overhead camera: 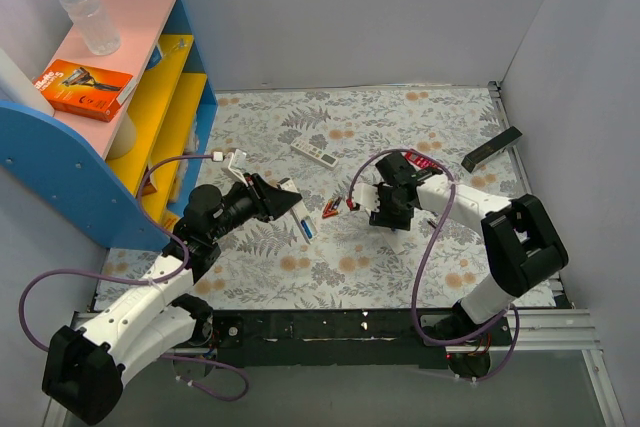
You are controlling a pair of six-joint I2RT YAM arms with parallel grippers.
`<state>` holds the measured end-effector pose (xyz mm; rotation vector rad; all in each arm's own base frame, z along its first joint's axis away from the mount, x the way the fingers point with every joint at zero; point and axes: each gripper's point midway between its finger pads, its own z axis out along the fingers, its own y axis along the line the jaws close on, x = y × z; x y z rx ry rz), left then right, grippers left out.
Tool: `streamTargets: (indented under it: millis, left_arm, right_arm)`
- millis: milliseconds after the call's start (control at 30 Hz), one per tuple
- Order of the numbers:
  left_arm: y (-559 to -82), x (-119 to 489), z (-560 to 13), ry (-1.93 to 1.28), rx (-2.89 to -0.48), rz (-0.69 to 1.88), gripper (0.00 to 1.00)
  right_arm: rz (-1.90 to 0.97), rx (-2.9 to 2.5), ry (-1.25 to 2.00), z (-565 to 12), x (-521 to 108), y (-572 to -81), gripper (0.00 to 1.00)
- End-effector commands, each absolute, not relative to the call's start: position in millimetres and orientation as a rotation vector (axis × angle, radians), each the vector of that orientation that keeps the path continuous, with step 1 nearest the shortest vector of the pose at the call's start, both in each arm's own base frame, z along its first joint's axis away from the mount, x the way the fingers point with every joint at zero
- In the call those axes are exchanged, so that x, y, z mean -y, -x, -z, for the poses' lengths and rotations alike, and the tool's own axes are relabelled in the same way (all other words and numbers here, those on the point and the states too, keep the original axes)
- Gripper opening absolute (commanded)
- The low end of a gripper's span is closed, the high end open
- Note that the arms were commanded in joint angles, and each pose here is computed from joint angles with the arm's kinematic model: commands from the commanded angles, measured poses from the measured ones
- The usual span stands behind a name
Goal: Load the batteries into the remote control
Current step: Pick up the battery from the center of the board.
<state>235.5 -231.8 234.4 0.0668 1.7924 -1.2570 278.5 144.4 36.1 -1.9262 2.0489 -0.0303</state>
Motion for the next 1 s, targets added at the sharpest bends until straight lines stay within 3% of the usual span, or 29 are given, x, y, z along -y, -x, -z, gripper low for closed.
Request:
streamTargets:
  millis: [0, 267, 467, 567, 767, 967]
  left_arm:
    - [-235, 230, -263, -0.092, -1.717, 1.253, 0.00]
    - [-234, 228, -264, -0.089, -1.714, 1.242, 0.00]
    - [-232, 227, -264, -0.090, -1.709, 1.243, 0.00]
    - [-232, 226, -264, -0.087, -1.709, 1.241, 0.00]
    - [-232, 226, -264, -0.085, -1.704, 1.241, 0.00]
    - [-234, 227, -262, -0.078, -1.708, 1.248, 0.00]
  right_arm:
    - [-0.038, -1.975, 2.022, -26, -153, -276, 0.62]
    - [-0.096, -1.993, 2.057, -10, -153, -266, 0.56]
    - [-0.238, -2.059, 1.969, -17, -171, -263, 0.41]
    - [-0.273, -2.120, 1.912, -15, -172, -264, 0.24]
    - [-0.146, -2.316, 1.650, -16, -161, -282, 0.23]
    - [-0.176, -2.632, 1.186, -11, -160, -288, 0.26]
